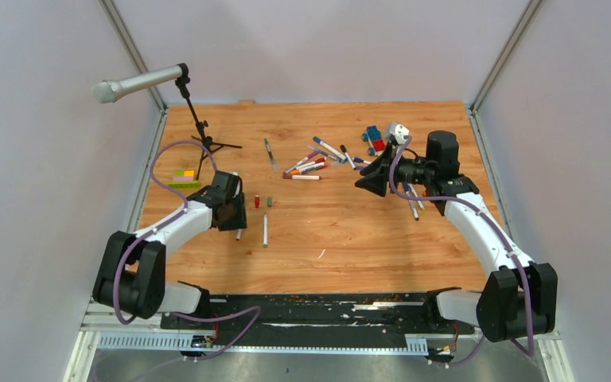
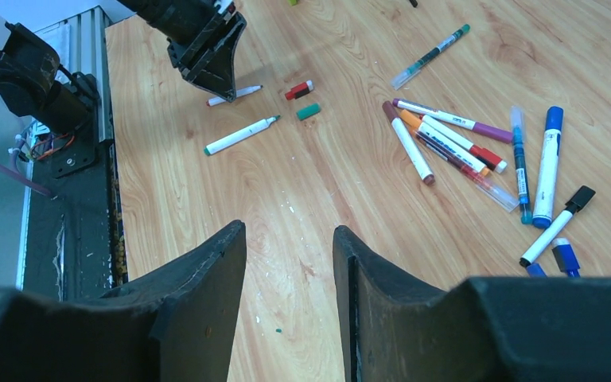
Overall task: Open the pen caps
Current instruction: Adjust the pen at the center of the board, then pick up the pen from the center of the board.
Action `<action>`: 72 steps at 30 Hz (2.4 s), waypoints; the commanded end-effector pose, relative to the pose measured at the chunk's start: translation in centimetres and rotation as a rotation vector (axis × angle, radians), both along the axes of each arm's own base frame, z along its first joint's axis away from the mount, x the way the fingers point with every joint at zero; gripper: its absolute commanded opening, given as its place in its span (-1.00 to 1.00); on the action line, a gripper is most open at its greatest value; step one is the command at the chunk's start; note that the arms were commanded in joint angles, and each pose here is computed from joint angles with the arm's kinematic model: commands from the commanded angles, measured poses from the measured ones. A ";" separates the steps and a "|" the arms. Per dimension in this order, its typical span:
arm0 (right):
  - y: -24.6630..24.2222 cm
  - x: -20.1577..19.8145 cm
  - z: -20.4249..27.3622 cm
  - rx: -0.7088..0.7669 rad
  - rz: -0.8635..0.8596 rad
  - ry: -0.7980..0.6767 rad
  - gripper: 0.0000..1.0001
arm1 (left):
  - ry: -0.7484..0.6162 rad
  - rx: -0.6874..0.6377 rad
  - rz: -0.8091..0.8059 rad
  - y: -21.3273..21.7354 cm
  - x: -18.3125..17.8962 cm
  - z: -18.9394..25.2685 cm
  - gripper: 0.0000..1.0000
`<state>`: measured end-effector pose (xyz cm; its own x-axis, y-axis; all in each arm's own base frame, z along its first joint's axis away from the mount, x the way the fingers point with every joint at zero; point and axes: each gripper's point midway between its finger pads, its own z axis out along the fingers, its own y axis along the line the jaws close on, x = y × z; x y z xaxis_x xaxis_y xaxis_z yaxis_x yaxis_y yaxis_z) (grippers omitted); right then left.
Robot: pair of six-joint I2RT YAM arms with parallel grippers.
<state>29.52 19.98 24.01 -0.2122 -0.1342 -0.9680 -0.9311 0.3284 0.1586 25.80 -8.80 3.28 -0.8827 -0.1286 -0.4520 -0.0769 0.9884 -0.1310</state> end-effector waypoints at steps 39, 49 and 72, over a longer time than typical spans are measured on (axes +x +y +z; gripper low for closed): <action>-3.6 0.6 -2.0 -0.120 -0.103 -0.054 0.56 | -0.169 -0.066 -0.015 -0.5 2.3 4.7 0.17; -9.7 3.4 -4.5 -0.261 -0.332 -0.037 0.56 | -0.227 -0.138 -0.060 -1.6 1.8 4.6 0.27; -18.8 7.9 -16.2 -0.671 -0.675 0.296 -0.10 | -0.366 -0.173 0.088 0.7 -0.4 5.9 1.00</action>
